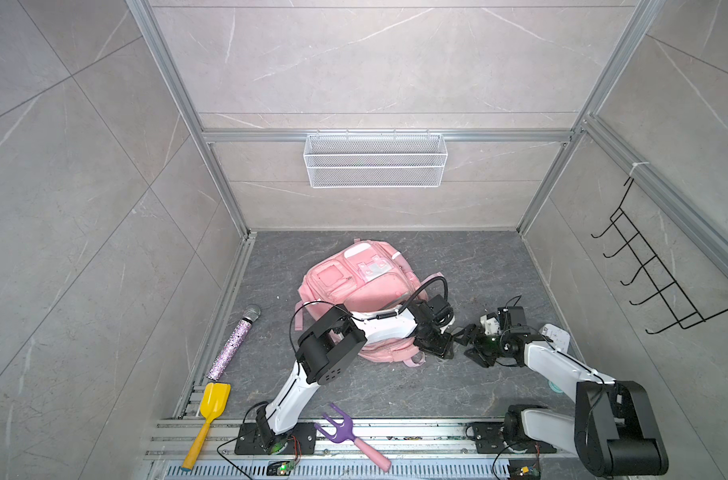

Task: Pack books, pencil case, and school supplies into a backpack
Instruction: Pass the loose stationery.

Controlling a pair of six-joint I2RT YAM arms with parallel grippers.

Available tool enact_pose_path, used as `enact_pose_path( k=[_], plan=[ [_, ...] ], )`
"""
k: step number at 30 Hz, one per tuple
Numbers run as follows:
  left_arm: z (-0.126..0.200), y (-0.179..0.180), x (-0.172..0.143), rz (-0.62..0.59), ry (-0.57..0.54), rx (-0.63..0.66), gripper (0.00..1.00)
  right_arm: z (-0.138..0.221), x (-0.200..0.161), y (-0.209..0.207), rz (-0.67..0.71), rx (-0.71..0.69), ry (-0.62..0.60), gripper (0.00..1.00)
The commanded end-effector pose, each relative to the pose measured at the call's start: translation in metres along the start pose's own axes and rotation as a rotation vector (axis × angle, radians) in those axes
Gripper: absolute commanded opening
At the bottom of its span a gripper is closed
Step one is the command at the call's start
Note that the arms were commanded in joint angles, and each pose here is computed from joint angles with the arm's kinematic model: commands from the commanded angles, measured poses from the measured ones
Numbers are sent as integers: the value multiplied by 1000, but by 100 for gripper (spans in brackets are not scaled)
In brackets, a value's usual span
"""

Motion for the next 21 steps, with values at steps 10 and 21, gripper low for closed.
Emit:
enact_pose_path(
  k=[10, 21],
  plan=[
    [10, -6, 1, 26, -7, -42, 44, -12, -5, -5, -30, -14, 2, 51],
    [10, -9, 3, 31, -4, -57, 45, -14, -2, -1, -26, -6, 2, 30]
  ],
)
Point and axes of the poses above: each gripper's point midway between its finger pads, its own z axis back along the fingers, its own y axis along the line the jaws close on, x = y × z, the point moved 1 cm from there along z, back along the fingers, and after that the axes turned 14 degrees about z, right-handed, at the moved point
